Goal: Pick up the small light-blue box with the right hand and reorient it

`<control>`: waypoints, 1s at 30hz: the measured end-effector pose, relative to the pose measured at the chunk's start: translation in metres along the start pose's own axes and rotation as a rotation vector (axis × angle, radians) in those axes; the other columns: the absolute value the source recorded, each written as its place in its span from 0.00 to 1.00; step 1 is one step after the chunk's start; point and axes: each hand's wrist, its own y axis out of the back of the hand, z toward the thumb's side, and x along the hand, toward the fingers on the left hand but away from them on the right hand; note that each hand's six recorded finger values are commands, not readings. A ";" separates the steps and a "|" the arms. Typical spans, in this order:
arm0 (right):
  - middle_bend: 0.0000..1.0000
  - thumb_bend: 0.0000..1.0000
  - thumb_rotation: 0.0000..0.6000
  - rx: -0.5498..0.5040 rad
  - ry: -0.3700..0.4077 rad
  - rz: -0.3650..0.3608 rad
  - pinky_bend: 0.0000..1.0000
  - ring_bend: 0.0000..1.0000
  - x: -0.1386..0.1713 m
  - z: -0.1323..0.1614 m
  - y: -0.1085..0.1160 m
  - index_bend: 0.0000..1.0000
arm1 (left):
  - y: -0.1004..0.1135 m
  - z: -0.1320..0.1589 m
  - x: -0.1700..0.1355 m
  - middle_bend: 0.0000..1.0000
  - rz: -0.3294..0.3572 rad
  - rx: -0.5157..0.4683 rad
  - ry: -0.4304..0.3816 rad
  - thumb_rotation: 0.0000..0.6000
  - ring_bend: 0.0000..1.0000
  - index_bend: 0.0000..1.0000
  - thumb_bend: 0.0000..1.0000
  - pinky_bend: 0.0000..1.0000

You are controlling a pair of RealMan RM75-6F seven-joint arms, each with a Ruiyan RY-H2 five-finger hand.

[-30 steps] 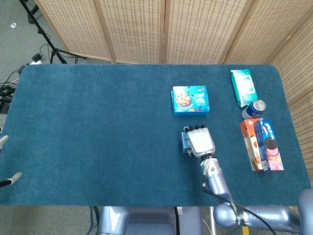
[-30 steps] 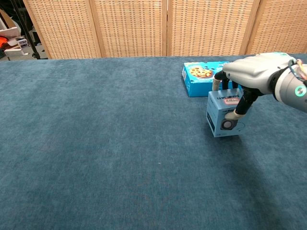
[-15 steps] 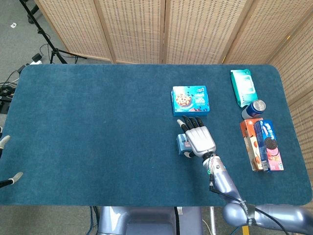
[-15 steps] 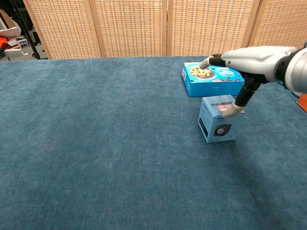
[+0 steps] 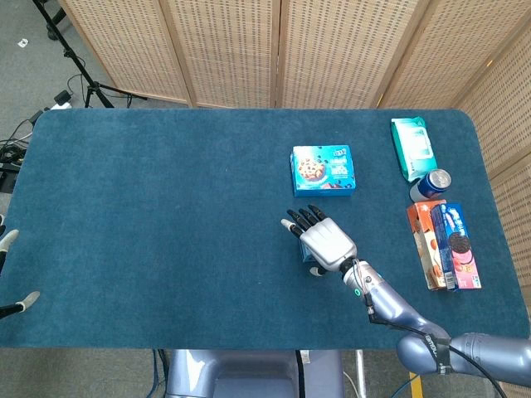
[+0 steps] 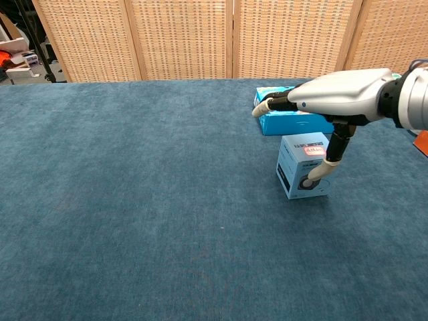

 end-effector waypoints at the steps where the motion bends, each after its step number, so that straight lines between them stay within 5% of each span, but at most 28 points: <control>1: 0.00 0.05 1.00 0.025 -0.001 -0.007 0.03 0.00 -0.003 -0.002 -0.001 0.02 | 0.000 0.000 0.000 0.00 0.000 0.000 0.001 1.00 0.00 0.00 0.00 0.00; 9: 0.15 0.11 1.00 0.095 -0.022 0.010 0.09 0.03 -0.017 -0.008 -0.013 0.10 | -0.001 -0.002 0.002 0.00 -0.002 0.003 0.011 1.00 0.00 0.00 0.00 0.00; 18: 0.43 0.30 1.00 0.103 -0.029 0.007 0.24 0.27 -0.026 -0.008 -0.020 0.38 | -0.002 -0.002 0.004 0.00 -0.008 0.005 0.016 1.00 0.00 0.00 0.00 0.00; 24: 0.45 0.39 1.00 0.085 -0.035 -0.031 0.29 0.30 -0.029 -0.012 -0.024 0.40 | -0.002 -0.002 0.004 0.00 -0.008 0.004 0.016 1.00 0.00 0.00 0.00 0.00; 30: 0.46 0.41 1.00 -0.069 -0.019 -0.096 0.30 0.30 -0.020 -0.013 -0.016 0.41 | -0.002 -0.002 0.003 0.00 -0.009 0.002 0.011 1.00 0.00 0.00 0.00 0.00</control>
